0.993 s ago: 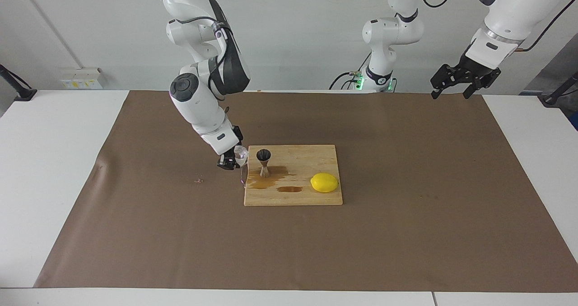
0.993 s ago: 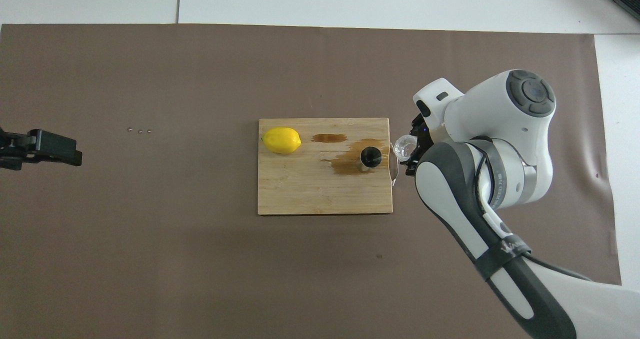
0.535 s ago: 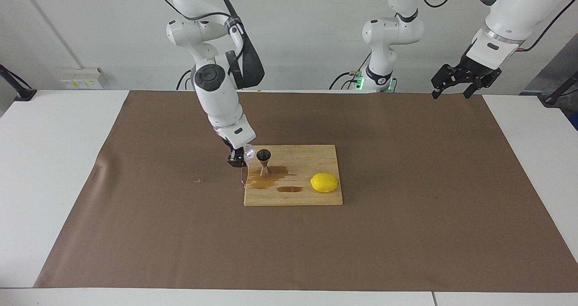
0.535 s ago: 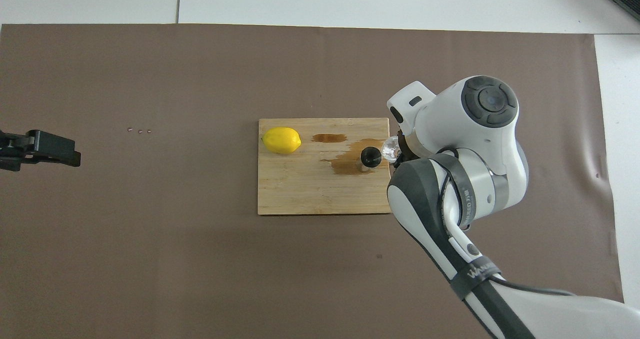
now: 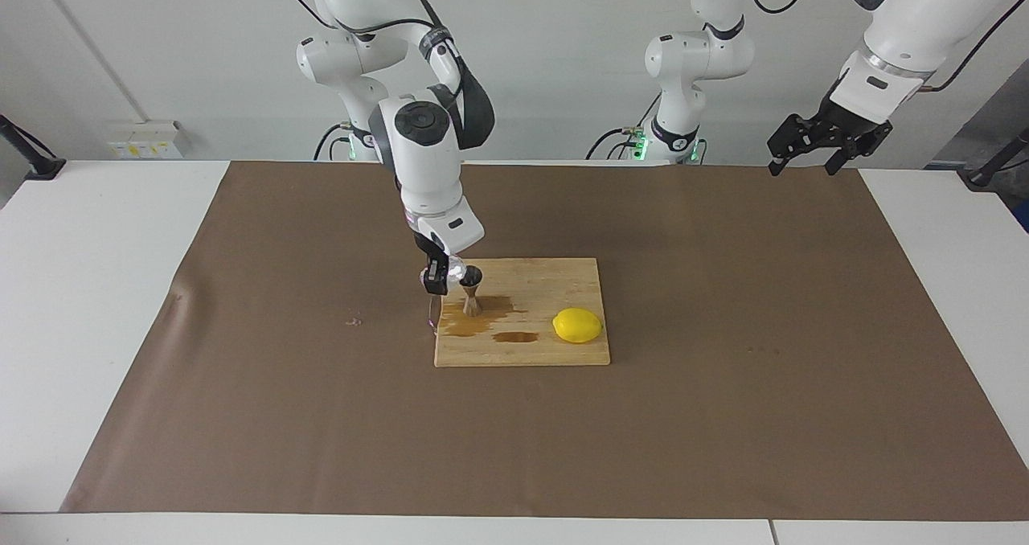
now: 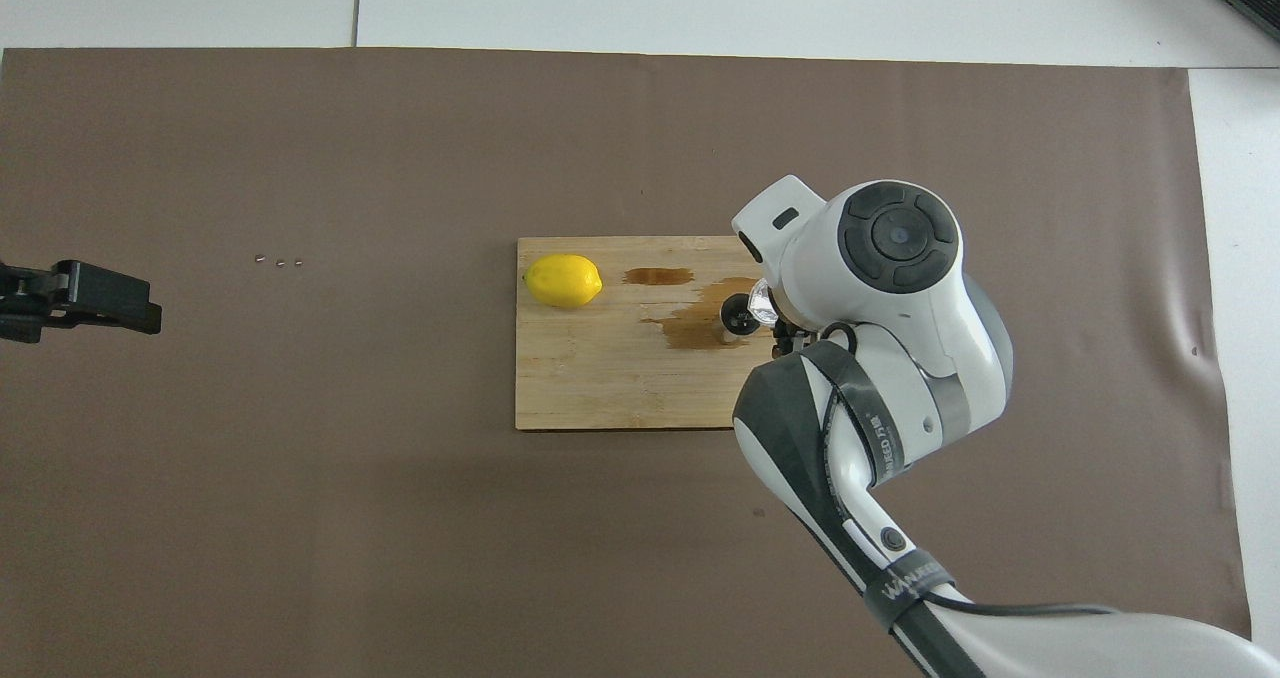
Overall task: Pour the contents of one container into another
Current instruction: 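Tilt the white cup with the right gripper over the metal cup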
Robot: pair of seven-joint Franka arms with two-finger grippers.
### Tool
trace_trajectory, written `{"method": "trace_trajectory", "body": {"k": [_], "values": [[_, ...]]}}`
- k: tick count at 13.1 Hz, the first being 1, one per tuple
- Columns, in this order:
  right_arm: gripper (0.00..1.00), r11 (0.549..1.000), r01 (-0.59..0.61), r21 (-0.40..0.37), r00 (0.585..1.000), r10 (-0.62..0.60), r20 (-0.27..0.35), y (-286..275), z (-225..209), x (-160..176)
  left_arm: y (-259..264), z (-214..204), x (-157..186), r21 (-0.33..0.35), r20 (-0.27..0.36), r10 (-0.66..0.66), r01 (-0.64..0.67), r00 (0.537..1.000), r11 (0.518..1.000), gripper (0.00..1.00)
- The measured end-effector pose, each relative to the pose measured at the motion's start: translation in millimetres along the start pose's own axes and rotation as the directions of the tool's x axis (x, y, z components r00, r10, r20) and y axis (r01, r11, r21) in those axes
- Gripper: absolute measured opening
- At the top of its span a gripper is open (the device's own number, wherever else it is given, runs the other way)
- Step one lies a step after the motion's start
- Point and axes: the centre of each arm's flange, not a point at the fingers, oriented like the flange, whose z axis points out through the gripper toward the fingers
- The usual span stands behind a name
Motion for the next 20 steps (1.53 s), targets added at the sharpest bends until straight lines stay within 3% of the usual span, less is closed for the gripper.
{"method": "trace_trajectory", "body": {"k": [5, 20], "values": [[0.51, 0.999, 0.024, -0.032, 0.999, -0.023, 0.045, -4.2, -1.5, 8.1, 0.0, 0.0, -0.1, 0.000, 0.001, 0.000, 0.000, 1.000, 1.000, 1.00], [0.51, 0.998, 0.035, -0.050, 0.998, -0.032, 0.054, -4.3, -9.1, 7.1, 0.0, 0.1, -0.2, 0.000, 0.001, 0.000, 0.000, 1.000, 1.000, 1.00]]}}
